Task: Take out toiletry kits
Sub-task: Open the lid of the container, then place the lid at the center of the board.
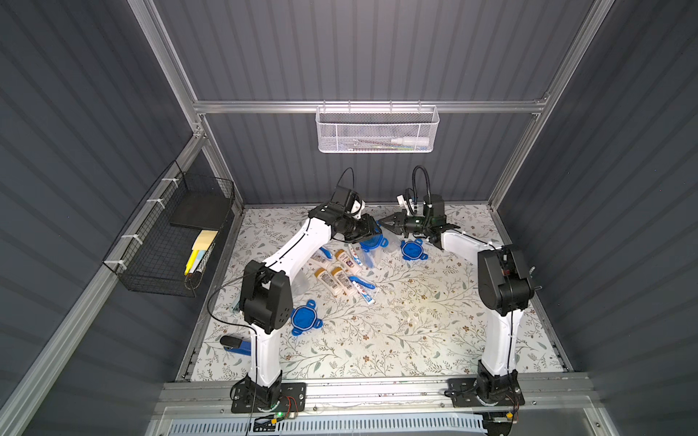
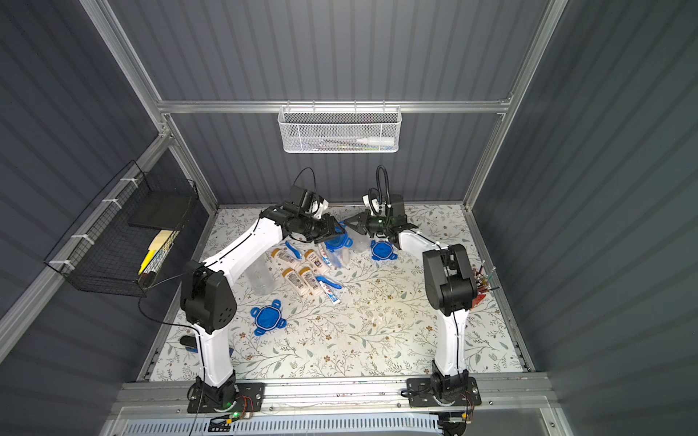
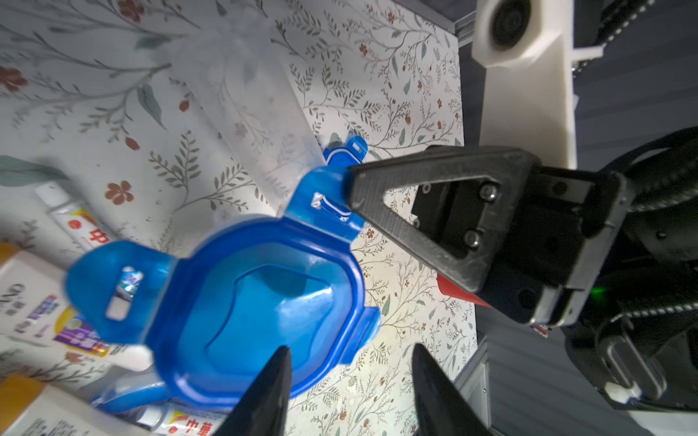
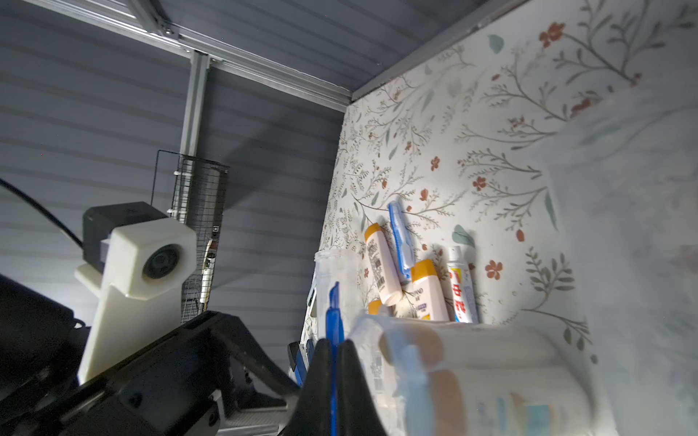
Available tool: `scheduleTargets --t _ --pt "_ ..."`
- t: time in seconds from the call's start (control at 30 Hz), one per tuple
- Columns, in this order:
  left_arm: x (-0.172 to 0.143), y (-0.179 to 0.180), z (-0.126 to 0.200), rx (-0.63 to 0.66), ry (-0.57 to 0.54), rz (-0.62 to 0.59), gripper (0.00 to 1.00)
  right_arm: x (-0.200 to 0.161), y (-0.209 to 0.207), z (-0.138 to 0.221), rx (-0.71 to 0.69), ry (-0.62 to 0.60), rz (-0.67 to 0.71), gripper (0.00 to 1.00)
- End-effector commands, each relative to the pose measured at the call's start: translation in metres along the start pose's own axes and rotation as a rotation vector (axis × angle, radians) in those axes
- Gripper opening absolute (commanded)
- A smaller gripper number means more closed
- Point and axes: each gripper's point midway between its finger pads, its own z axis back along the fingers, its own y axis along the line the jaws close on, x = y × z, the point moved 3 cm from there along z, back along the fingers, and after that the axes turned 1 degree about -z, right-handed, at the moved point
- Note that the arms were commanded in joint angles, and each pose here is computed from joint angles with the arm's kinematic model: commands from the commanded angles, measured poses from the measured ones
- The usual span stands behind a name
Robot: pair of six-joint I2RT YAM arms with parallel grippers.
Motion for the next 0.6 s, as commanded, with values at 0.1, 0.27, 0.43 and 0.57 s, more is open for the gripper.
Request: scheduleTargets --t 0.1,0.27,0.43,0.57 --pt "0.006 -0.012 0.053 0.036 -0.103 -0.03 0.57 -0.009 0.044 0.017 0.016 0.008 0.142 0.0" --pt "0.008 0.003 0.076 0.088 -0.163 -0.001 0.6 -0.026 0.066 0.018 0.0 0.039 0.222 0.0" --pt "0.012 0.016 0.089 0.111 -0.19 0.025 0.61 -0.054 0.074 0.011 -0.027 0.104 0.261 0.0" --pt "0.014 0.023 0.076 0.117 -0.164 0.029 0.61 -0.079 0.065 0.01 -0.029 0.142 0.233 0.0"
